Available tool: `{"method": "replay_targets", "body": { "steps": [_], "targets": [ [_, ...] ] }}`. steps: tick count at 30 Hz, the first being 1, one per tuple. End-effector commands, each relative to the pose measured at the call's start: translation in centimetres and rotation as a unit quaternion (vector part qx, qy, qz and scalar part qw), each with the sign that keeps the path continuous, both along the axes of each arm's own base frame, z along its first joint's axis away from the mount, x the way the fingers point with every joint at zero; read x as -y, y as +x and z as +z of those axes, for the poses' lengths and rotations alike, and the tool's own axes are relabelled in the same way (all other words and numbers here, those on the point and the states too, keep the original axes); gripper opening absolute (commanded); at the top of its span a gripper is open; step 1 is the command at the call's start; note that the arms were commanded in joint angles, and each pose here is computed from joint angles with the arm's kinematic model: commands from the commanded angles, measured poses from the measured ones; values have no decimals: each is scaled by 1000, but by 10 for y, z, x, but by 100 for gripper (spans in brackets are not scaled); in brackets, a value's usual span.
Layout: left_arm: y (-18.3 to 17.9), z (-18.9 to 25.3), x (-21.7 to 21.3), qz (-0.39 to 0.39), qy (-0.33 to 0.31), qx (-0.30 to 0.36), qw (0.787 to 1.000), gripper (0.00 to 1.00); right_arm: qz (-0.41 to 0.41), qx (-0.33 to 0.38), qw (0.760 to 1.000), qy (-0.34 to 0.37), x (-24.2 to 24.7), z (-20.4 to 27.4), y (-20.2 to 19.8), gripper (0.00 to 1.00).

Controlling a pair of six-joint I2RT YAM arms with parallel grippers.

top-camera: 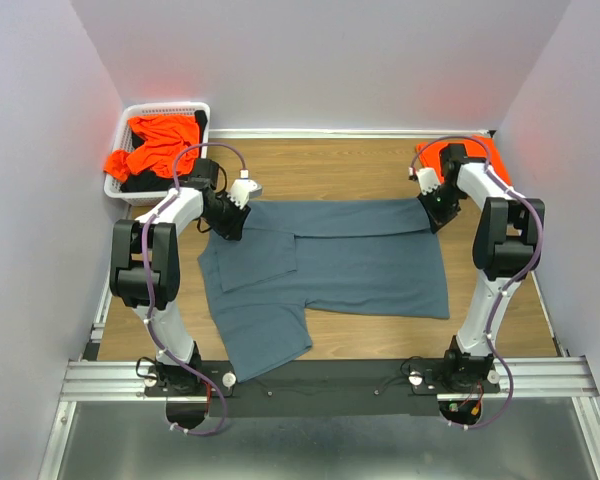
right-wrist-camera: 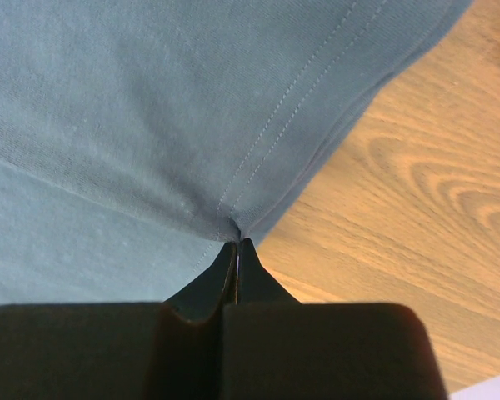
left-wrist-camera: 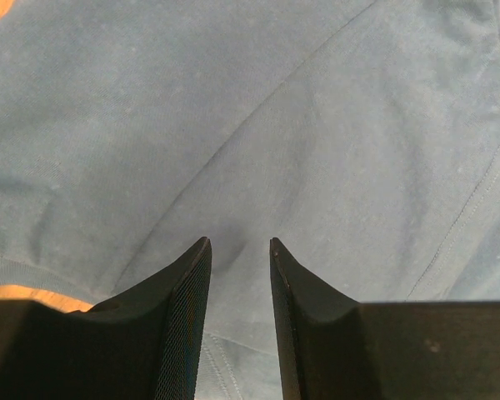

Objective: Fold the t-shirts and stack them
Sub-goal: Fold the tshirt

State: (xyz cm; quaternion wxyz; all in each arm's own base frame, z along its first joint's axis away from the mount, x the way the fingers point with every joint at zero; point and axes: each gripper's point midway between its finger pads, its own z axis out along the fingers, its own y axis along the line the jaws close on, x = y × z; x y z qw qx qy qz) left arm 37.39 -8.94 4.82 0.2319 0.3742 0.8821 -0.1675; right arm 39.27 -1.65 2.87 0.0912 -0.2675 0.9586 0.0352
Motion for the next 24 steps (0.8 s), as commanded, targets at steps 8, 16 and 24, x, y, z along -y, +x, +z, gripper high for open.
{"method": "replay_targets", "body": {
  "steps": [8, 16, 24],
  "targets": [
    [6, -9, -17, 31, 22, -1, 999, 41, 23, 38, 999, -31, 12, 25, 9, 1],
    [10, -3, -17, 33, 19, 6, 999, 41, 35, 17, 998, -55, 20, 7, -7, 6],
    [25, 12, -13, 41, 5, 30, 999, 42, 0, 77, 997, 14, -6, 55, 30, 51]
  ]
}}
